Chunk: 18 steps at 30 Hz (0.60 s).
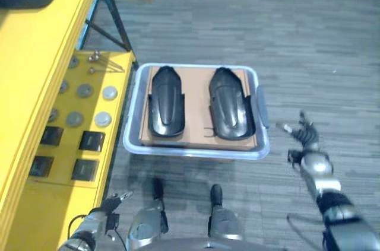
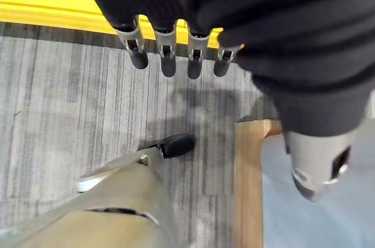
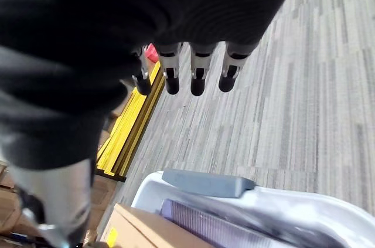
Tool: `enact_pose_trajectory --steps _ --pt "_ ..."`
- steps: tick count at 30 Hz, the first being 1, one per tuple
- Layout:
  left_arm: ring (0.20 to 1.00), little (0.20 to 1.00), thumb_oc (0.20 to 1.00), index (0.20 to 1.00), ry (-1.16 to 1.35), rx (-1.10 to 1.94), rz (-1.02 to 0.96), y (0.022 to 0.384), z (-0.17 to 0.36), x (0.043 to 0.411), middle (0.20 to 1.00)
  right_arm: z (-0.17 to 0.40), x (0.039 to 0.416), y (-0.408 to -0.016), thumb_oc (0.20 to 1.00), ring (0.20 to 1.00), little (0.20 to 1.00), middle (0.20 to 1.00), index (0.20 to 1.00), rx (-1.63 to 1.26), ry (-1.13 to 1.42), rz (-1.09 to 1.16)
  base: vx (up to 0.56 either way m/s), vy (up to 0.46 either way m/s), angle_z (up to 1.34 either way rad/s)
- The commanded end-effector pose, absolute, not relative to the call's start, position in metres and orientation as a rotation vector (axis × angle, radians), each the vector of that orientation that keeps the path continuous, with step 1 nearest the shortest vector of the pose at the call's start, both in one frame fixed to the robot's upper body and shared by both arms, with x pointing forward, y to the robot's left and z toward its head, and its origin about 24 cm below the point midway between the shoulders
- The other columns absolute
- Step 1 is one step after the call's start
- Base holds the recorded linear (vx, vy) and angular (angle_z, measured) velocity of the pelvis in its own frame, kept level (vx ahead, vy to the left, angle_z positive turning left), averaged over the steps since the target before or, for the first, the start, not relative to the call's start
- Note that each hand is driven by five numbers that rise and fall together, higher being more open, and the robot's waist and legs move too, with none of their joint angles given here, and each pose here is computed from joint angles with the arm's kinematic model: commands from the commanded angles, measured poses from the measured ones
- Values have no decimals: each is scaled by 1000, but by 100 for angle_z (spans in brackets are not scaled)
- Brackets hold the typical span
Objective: Move parts from the plastic box to the shelf.
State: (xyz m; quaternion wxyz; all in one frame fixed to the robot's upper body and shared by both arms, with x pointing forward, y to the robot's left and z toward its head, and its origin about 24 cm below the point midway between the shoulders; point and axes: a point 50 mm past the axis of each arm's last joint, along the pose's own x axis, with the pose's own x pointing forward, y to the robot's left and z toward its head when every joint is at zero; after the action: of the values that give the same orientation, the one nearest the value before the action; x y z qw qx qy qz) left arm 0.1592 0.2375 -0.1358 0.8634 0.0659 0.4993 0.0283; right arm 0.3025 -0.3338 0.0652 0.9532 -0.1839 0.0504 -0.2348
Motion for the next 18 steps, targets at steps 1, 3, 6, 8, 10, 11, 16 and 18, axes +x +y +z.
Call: enact_pose_trajectory --steps 1,3,6,8,10,11,16,18 --pt "1000 1000 1000 1000 1015 161 22 235 -130 178 1000 122 322 -353 1000 1000 1000 1000 1000 -419 -16 -583 -65 23 30" --pt "1000 1000 1000 1000 1007 159 7 232 -129 181 1000 138 330 -355 1000 1000 1000 1000 1000 -431 -34 -598 -43 24 17" --pt "1000 1000 1000 1000 998 157 -12 229 -127 185 1000 151 337 -353 1000 1000 1000 1000 1000 -456 -33 -577 1 26 17" --pt "1000 1000 1000 1000 987 159 -22 227 -127 186 1000 157 342 -349 1000 1000 1000 1000 1000 -472 -46 -549 1 28 6" --pt "1000 1000 1000 1000 968 158 -31 226 -127 187 1000 162 345 -345 1000 1000 1000 1000 1000 -473 -65 -526 -2 10 9" --pt "1000 1000 1000 1000 961 156 -33 225 -126 188 1000 163 346 -343 1000 1000 1000 1000 1000 -467 -73 -517 -8 14 14" --pt "1000 1000 1000 1000 929 140 -51 223 -122 194 1000 152 350 -329 1000 1000 1000 1000 1000 -500 -9 -426 3 10 5" --pt "1000 1000 1000 1000 915 130 -50 222 -119 199 1000 132 348 -330 1000 1000 1000 1000 1000 -567 134 -412 0 0 0"
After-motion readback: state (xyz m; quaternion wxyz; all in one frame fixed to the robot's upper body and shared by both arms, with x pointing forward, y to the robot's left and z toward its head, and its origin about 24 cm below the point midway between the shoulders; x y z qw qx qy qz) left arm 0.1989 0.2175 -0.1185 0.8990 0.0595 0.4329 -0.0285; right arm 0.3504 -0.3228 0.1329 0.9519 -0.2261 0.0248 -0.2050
